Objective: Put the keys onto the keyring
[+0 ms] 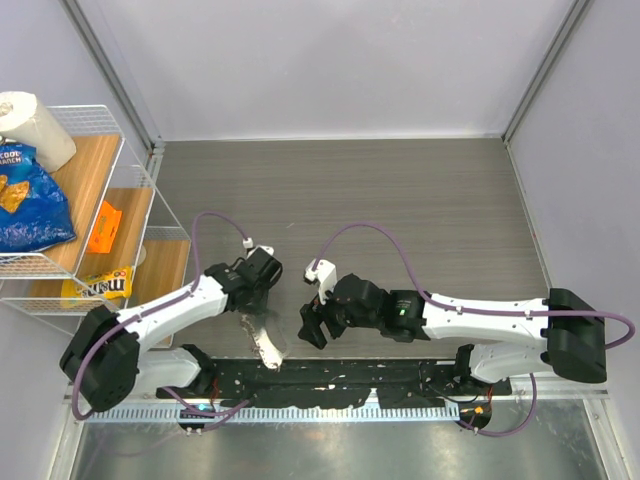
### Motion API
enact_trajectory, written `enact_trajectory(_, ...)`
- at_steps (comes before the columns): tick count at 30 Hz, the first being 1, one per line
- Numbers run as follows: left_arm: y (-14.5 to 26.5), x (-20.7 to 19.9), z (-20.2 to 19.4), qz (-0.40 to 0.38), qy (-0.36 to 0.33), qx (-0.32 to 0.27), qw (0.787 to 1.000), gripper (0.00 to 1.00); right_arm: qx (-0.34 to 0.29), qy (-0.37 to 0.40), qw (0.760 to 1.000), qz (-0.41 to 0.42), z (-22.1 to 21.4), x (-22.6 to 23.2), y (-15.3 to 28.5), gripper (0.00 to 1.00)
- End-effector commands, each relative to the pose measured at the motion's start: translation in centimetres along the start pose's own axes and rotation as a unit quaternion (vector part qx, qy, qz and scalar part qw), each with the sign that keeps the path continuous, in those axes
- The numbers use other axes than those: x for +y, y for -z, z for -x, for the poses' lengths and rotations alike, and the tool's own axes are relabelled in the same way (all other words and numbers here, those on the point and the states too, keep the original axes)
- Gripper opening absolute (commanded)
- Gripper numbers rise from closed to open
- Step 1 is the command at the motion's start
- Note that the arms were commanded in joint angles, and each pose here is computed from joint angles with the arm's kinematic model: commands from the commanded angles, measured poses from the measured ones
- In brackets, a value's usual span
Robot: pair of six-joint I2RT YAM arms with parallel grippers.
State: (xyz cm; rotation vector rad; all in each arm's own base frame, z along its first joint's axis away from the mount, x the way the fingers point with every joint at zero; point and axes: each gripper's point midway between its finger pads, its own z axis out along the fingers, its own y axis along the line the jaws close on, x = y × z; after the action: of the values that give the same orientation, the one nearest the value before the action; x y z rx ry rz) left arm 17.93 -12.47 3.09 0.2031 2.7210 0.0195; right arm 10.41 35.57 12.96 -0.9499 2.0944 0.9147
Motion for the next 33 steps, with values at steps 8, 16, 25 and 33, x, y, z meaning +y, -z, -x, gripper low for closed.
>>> enact_trajectory(8, 7.9, -4.3, 4.3, -0.160, 0.045, -0.095, 0.981, 0.00, -0.073, 0.060, 0.994, 0.048, 6.3, 3.1, 5.1, 0.76)
enact_trajectory(16, 15.0, -6.2, 7.8, -0.283, 0.143, -0.190, 0.929, 0.00, -0.115, 0.103, 0.988, 0.005, 9.6, 2.2, 7.2, 0.76)
enact_trajectory(25, 19.1, -6.3, 9.8, -0.338, 0.226, -0.231, 0.884, 0.00, -0.183, 0.165, 0.969, -0.004, 12.8, 3.1, 8.6, 0.76)
enact_trajectory(33, 21.4, -6.8, 11.1, -0.386, 0.291, -0.238, 0.842, 0.00, -0.246, 0.273, 0.930, -0.029, 14.2, 4.0, 8.3, 0.75)
